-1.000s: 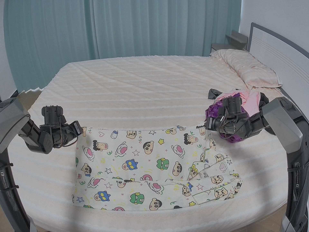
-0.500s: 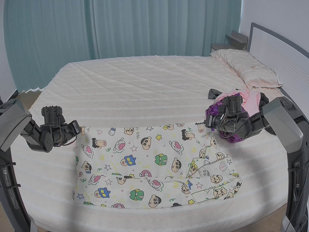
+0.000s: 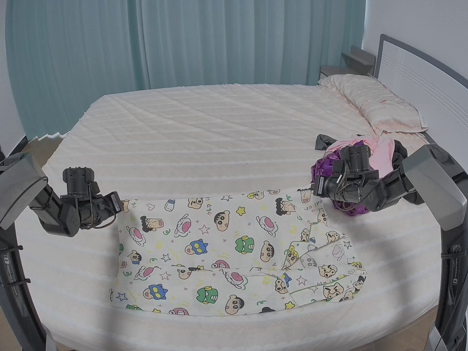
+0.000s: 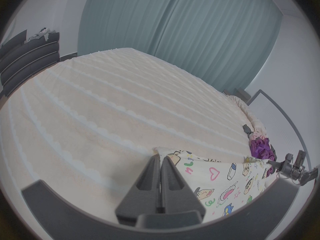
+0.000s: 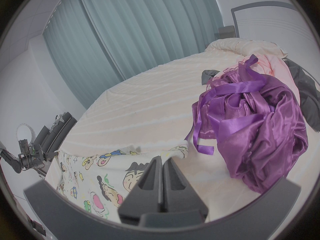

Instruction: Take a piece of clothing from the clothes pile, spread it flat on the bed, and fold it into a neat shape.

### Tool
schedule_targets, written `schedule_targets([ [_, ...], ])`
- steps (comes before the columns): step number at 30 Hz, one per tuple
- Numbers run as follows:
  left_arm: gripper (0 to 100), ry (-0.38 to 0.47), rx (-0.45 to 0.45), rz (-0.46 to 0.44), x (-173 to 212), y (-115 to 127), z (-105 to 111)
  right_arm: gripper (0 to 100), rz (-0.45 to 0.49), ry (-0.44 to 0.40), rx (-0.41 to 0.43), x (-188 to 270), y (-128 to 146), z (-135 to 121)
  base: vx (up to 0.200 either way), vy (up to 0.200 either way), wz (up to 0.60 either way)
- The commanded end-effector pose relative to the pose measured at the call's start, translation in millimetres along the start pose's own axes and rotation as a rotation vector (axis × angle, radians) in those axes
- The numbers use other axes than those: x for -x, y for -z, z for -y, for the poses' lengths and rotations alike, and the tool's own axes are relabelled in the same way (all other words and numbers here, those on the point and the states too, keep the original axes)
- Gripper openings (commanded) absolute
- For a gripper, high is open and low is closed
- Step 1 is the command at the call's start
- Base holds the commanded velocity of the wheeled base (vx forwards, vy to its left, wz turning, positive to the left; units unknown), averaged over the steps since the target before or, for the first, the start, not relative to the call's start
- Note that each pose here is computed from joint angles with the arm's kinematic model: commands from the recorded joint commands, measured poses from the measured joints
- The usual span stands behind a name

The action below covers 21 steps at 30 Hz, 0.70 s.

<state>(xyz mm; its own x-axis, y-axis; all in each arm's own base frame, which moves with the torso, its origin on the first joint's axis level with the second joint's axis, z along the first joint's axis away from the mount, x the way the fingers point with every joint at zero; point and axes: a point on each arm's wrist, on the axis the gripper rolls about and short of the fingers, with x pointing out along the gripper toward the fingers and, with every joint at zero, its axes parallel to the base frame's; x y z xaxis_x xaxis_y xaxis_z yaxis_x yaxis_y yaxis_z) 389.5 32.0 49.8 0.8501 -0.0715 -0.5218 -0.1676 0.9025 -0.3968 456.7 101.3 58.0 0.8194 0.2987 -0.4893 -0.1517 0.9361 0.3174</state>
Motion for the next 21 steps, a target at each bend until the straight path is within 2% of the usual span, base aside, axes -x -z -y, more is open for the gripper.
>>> schedule_targets([
  [1, 0, -0.003, -0.012, -0.008, 8.7, 2.6, 0.3, 0, -0.001, -0.008, 0.006, 15.7, -3.0, -6.2, 0.000, 0.000, 0.00],
  [12, 0, 0.002, -0.050, 0.001, 28.7, 5.9, 2.8, 0, -0.039, -0.012, 0.020, 45.1, 4.0, -13.8, 0.000, 0.000, 0.00],
  [21, 0, -0.016, -0.155, -0.063, 45.7, 32.3, -4.8, 0, -0.123, 0.003, 0.023, 74.9, 29.7, -9.5, 0.000, 0.000, 0.00],
])
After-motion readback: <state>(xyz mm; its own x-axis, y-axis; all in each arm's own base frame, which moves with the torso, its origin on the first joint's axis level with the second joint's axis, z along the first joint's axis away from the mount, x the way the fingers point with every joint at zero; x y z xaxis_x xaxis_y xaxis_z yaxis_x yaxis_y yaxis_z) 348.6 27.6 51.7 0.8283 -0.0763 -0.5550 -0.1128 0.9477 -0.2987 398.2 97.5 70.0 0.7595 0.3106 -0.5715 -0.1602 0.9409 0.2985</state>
